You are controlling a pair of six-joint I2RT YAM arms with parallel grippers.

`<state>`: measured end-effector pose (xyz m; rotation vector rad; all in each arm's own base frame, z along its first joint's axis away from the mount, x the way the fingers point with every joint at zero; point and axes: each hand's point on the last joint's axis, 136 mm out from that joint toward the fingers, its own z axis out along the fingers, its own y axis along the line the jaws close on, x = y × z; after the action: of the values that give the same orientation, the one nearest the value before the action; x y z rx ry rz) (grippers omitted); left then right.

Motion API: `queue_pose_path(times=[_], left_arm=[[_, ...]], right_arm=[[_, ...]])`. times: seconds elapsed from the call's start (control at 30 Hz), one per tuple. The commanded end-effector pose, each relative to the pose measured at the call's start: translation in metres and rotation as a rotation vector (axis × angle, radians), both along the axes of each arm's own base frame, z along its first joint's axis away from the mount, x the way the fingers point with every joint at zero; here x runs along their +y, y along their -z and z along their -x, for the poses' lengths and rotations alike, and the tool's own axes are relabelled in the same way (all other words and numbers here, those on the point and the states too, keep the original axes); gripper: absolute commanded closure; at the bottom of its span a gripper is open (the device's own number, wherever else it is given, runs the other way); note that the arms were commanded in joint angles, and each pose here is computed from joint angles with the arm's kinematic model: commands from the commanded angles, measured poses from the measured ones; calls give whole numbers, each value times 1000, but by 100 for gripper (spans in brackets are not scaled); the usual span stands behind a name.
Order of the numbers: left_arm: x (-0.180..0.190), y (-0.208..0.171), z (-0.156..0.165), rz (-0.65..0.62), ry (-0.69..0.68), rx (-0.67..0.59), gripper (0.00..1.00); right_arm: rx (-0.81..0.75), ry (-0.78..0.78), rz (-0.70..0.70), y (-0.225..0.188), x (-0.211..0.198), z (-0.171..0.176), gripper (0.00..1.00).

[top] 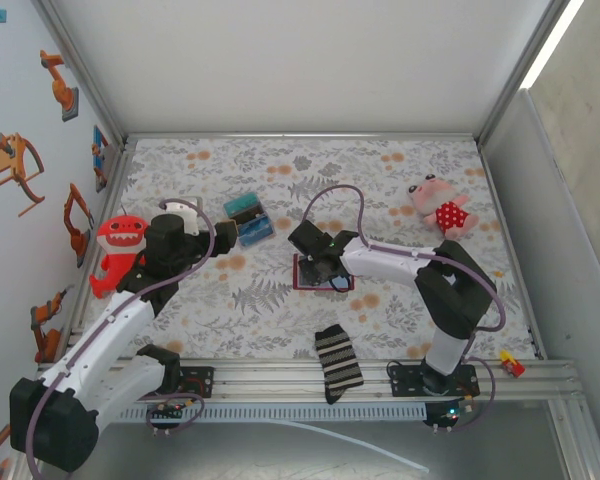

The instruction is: Take the credit cards out of the card holder

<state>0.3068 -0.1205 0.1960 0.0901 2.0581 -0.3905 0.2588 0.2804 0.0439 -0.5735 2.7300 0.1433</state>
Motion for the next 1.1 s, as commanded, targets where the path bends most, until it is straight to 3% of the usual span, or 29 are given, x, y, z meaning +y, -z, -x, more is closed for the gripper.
queue_pose_path(times=[0.0,1.07], left_arm=[[-3,-17,1,7,21,-27,3],[3,-15,5,-1,-6,-16,3]], right_arm=[[-32,43,32,-7,-16,-1,73],[-32,159,27,-3,-56,-3,70]])
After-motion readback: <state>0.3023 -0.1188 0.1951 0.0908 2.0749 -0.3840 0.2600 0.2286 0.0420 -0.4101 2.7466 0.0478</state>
